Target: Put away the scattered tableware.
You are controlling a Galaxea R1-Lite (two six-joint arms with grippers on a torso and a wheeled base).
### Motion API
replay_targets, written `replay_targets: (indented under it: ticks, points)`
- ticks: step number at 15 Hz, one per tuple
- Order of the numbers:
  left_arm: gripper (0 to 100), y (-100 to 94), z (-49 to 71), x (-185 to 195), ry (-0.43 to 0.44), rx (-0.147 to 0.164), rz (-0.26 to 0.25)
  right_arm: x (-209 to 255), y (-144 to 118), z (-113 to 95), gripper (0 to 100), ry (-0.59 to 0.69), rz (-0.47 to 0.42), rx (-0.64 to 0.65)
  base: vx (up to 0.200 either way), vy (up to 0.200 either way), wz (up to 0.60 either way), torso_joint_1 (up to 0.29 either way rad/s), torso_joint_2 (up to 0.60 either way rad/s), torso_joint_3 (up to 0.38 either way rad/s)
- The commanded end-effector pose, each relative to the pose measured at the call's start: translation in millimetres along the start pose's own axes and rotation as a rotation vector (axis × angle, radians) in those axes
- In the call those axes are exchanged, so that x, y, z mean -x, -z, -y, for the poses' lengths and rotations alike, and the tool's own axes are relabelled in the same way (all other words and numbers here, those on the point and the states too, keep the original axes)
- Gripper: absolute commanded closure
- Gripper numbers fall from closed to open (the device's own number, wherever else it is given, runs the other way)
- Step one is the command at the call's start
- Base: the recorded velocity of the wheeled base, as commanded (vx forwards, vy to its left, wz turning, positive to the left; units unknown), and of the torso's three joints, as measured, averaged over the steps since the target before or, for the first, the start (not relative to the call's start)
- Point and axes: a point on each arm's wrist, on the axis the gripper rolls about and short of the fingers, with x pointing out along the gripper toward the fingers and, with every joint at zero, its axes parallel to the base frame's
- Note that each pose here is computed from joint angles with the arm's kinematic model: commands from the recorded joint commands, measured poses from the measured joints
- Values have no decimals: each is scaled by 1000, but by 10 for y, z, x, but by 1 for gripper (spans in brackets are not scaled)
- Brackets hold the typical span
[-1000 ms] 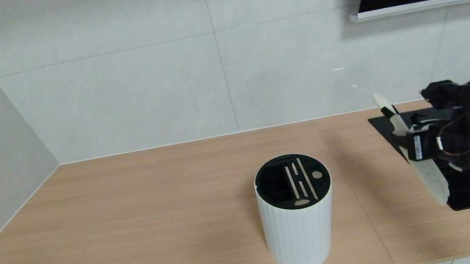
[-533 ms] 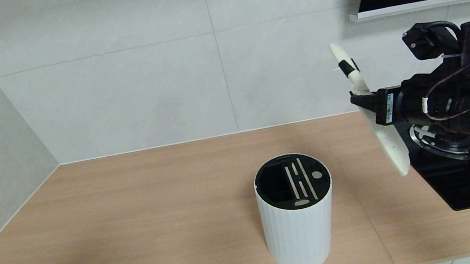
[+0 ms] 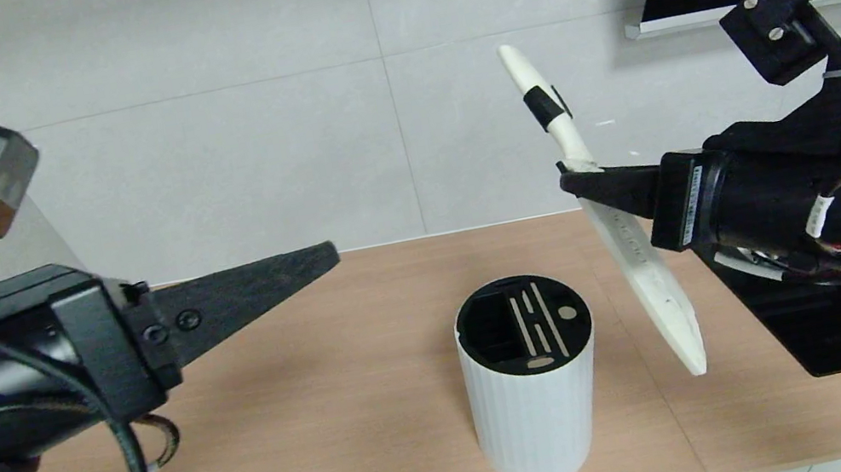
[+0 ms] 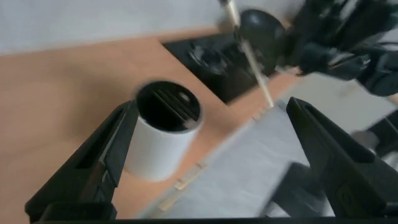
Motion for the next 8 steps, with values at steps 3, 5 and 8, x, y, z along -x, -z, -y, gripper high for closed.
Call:
replay_targets:
  ticks: [3,5,8]
  points:
    - [0,292,-77,-714,43,150,-28,-87,191,-197,100,-73,-68,-20,0,0,0,0,0,0]
    - [0,364,-93,-919,19,164,38,-135,331,-319,100,-107,-116,-22,0,0,0,0,0,0]
    - [0,411,-43,-1002,36,166,64,-109,428,-416,100,-142,-150,-13,0,0,0,0,0,0]
